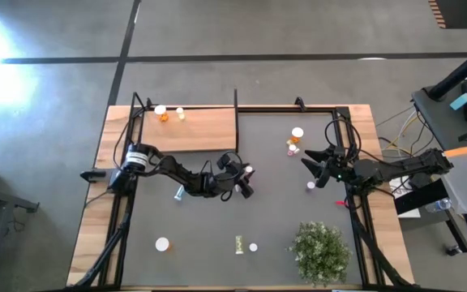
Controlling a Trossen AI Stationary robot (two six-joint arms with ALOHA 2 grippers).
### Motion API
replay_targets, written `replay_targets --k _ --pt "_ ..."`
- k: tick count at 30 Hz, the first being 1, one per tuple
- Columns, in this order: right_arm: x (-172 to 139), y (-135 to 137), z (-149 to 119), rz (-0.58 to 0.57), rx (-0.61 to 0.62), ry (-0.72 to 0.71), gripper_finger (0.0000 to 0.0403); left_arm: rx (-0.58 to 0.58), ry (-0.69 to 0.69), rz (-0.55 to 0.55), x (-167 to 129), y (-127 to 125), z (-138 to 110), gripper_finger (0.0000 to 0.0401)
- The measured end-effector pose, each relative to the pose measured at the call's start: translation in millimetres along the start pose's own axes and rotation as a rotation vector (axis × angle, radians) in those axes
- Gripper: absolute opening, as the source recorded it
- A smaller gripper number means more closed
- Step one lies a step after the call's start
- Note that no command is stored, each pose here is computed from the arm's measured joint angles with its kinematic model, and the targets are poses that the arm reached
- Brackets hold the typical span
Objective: Pick and place medicine bottles onto shelf by color
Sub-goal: Put the middle pink pill bottle on the shelf
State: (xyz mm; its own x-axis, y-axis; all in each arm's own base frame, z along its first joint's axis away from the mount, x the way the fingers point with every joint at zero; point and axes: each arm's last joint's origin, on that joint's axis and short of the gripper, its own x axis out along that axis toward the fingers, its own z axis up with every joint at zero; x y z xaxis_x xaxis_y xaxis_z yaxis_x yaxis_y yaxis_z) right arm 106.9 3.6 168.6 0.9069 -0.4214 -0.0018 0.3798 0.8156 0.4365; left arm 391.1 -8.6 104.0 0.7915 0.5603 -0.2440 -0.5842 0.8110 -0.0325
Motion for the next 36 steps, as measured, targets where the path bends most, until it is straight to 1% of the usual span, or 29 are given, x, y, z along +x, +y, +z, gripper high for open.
replay_targets --k 3,6,8,13,18,25,29,31,36 --pt "0 0 0 0.000 0.000 0.000 0.0237 -0.001 -0.001 0.000 0 0 0 0.0099" --pt "0 0 0 0.000 0.000 0.000 0.0237 -0.002 -0.002 0.000 0 0 0 0.0086" --pt "0 0 0 0.000 0.000 0.000 0.0237 -0.002 -0.003 0.002 0 0 1 0.0087" --pt "0 0 0 0.000 0.000 0.000 0.0237 -0.004 -0.015 0.029 -1 1 4 0.0105" --pt "0 0 0 0.000 0.000 0.000 0.0237 -0.002 -0.019 0.044 -3 2 9 0.0108" --pt "0 0 0 0.000 0.000 0.000 0.0237 0.019 0.007 0.064 -13 6 27 0.0110" --pt "0 0 0 0.000 0.000 0.000 0.0237 0.041 0.034 0.083 -23 10 43 0.0110" --pt "0 0 0 0.000 0.000 0.000 0.0237 0.026 0.055 0.106 -29 14 50 0.0110" --pt "0 0 0 0.000 0.000 0.000 0.0237 -0.065 0.090 0.194 -50 29 63 0.0111"
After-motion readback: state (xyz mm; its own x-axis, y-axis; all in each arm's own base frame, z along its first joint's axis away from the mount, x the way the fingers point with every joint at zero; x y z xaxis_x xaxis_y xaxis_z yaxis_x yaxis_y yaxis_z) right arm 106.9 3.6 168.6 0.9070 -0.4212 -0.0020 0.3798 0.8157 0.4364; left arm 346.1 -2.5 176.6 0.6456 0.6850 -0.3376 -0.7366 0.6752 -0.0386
